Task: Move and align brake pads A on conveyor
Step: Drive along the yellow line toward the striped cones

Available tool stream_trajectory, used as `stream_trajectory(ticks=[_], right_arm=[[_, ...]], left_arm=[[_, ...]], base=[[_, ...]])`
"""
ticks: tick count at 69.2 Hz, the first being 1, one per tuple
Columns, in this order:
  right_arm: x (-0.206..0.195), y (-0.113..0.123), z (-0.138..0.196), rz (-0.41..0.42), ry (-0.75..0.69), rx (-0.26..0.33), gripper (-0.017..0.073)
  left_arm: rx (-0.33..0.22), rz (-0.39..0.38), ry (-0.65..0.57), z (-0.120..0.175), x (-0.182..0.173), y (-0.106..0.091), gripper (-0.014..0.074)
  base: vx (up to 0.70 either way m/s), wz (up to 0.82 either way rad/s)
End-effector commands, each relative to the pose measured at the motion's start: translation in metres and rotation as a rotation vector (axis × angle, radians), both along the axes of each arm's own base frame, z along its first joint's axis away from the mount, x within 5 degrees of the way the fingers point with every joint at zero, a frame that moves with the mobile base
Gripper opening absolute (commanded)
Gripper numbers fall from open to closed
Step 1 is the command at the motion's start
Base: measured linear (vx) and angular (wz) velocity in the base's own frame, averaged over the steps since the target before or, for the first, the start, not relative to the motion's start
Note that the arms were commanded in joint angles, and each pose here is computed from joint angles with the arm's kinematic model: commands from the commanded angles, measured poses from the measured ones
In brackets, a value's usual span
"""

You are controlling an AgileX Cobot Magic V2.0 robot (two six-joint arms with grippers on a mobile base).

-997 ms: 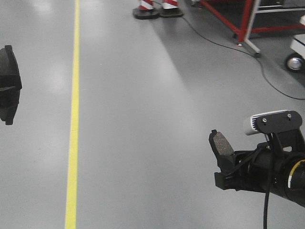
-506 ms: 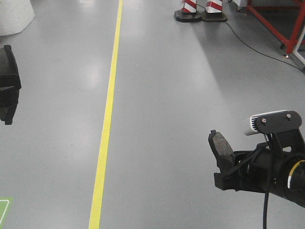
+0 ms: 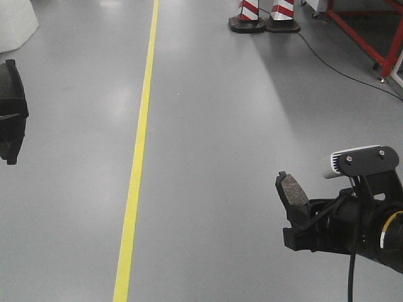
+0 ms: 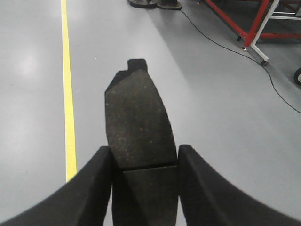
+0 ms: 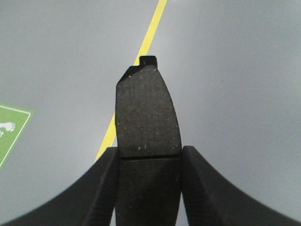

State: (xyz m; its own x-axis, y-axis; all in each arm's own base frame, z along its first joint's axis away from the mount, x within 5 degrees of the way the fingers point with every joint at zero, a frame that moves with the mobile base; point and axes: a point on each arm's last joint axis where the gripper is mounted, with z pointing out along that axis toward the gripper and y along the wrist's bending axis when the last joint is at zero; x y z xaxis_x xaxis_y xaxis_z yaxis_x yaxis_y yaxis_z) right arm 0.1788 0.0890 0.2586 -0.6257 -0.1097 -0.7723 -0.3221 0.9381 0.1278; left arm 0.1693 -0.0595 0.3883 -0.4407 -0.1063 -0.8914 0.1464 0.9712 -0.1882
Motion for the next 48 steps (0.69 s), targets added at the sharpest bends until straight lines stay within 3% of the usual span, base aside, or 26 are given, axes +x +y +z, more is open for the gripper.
stream_trajectory(ticks=[1, 48], right_arm=[[0.0038, 0.0025, 0.0184, 0.016, -0.113, 0.044, 0.0096], [0.0039, 0.0025, 0.0185, 0.016, -0.114, 0.045, 0.0096]], left_arm=[[-0.035, -0.029, -0.114, 0.0174, -0.0017, -0.0019, 0.0199], [-0.035, -0.029, -0.114, 0.0174, -0.0017, -0.0019, 0.0199]], base=[[0.35, -0.09], [0.4, -0.01]])
